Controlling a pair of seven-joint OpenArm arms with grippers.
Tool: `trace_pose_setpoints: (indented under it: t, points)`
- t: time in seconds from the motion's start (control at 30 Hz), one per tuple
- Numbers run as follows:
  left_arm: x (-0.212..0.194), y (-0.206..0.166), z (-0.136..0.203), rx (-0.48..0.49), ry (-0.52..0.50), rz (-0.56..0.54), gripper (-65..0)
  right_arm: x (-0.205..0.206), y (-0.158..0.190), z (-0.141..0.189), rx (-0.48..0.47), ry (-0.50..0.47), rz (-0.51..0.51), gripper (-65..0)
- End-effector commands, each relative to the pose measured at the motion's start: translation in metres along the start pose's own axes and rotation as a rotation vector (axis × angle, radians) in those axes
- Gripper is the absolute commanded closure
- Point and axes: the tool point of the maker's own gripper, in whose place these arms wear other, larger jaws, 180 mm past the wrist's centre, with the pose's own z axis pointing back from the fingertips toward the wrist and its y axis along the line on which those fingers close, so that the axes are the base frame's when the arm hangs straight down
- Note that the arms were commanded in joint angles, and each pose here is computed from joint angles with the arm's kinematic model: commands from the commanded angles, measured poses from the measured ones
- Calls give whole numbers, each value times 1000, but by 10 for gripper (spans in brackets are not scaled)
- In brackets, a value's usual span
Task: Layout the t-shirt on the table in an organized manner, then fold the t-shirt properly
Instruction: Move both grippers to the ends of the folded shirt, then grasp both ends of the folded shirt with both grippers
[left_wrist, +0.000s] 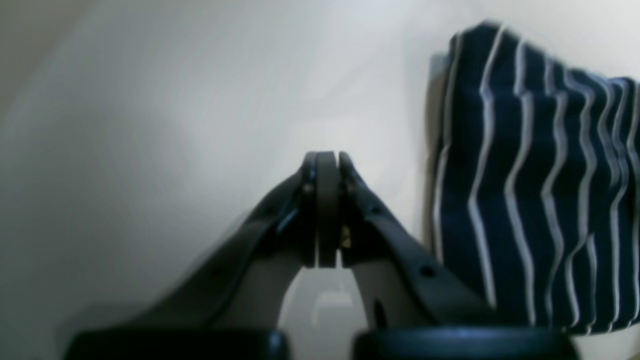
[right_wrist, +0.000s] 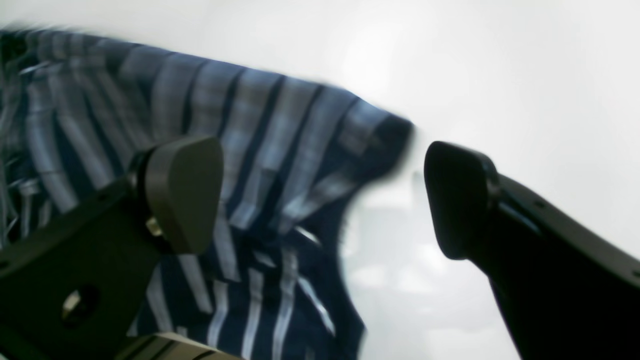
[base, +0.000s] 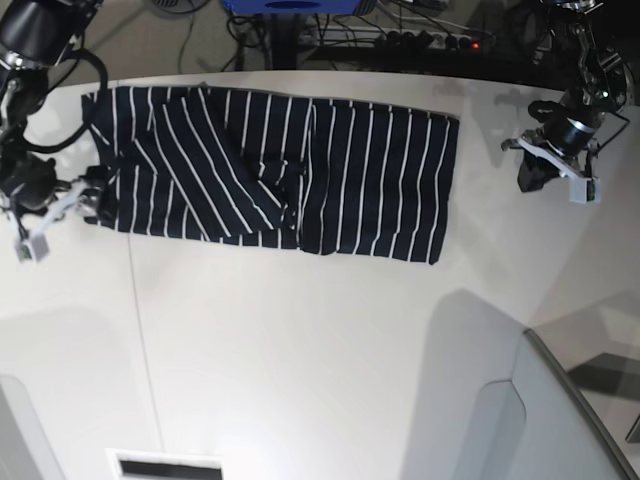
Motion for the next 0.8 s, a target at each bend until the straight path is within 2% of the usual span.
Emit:
trace_pose_setpoints:
  t: [0.0, 0.1, 0.5, 0.67, 0.77]
  points:
    - [14, -2, 2, -32, -46, -24, 0, 5, -8, 3, -2, -23, -11, -605]
    - [9, -14, 2, -101, -33, -51, 0, -11, -13, -4, 8, 13, -55, -605]
    - [6, -10, -9, -101, -16, -23, 0, -49, -9, -20, 49, 82, -153, -600]
    - [12, -27, -20, -151, -14, -54, 0, -61, 4, -24, 72, 106, -158, -506]
    - [16, -38, -26, -182, -12, -75, 0, -72, 15, -27, 95, 144, -128, -498]
